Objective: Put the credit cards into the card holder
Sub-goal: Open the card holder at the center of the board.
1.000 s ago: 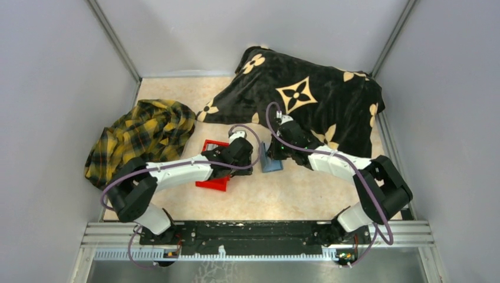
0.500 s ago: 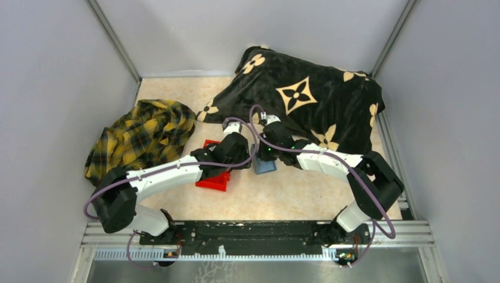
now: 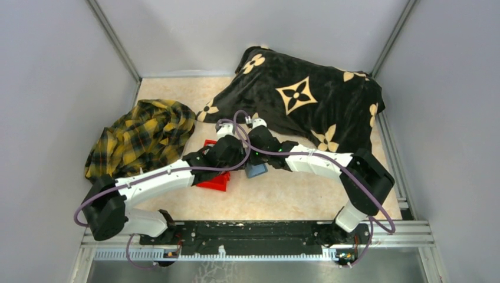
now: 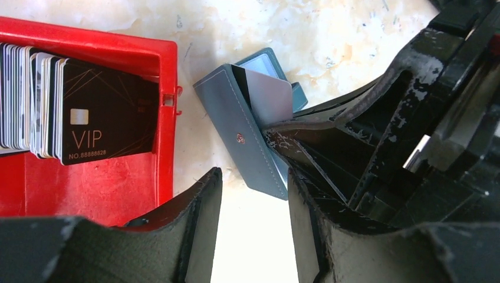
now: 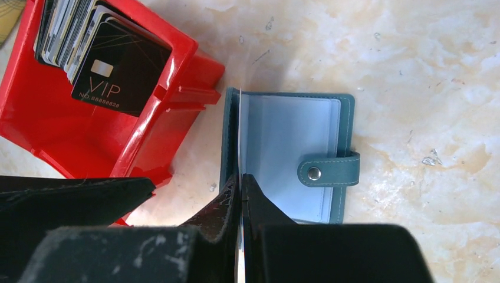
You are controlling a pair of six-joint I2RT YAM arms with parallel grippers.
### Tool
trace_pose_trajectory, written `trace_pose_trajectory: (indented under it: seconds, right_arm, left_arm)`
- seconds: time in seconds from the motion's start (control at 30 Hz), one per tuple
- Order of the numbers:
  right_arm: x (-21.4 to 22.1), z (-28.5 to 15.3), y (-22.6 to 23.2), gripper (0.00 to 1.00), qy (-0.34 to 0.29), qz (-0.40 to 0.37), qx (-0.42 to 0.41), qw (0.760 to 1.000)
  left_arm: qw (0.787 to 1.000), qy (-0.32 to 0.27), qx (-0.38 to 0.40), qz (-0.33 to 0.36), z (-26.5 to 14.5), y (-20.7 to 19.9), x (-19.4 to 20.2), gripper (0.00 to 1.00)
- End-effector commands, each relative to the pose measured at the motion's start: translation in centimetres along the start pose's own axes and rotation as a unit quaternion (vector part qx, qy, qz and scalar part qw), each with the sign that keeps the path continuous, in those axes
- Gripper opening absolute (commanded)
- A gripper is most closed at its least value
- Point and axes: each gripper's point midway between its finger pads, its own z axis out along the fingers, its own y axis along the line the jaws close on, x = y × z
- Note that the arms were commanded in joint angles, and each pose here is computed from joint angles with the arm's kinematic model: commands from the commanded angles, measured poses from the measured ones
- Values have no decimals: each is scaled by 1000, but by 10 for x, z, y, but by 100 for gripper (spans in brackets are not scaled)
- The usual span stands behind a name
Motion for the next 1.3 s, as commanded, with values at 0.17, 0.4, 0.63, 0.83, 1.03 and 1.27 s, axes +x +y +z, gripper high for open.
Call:
trace_pose_trajectory:
  seconds: [0.17,0.4,0.63,0.83,1.03,1.27]
  right_arm:
    - [-14,-3,20,0,-23,4,-11,1000]
    - [-14,-10,31,0,-27,28,-44,998]
    - [-13,-19,44,0,-34,66,-87,993]
    - [-12,-28,44,0,-40,78,-97,991]
    - [-13,-35,44,0,-46,81,-99,991]
    - [-11,-41,43,0,-48,84,-104,990]
  left_arm:
    - [1000,3,-20,1,4,13,11,54]
    - [999,12,-42,-2,9,27,25,55]
    - [998,6,-55,-20,6,38,30,56]
    - [998,-8,-57,-35,0,41,24,56]
    - [997,-8,-59,-40,-1,42,26,56]
    - [997,-9,-65,-49,0,45,29,56]
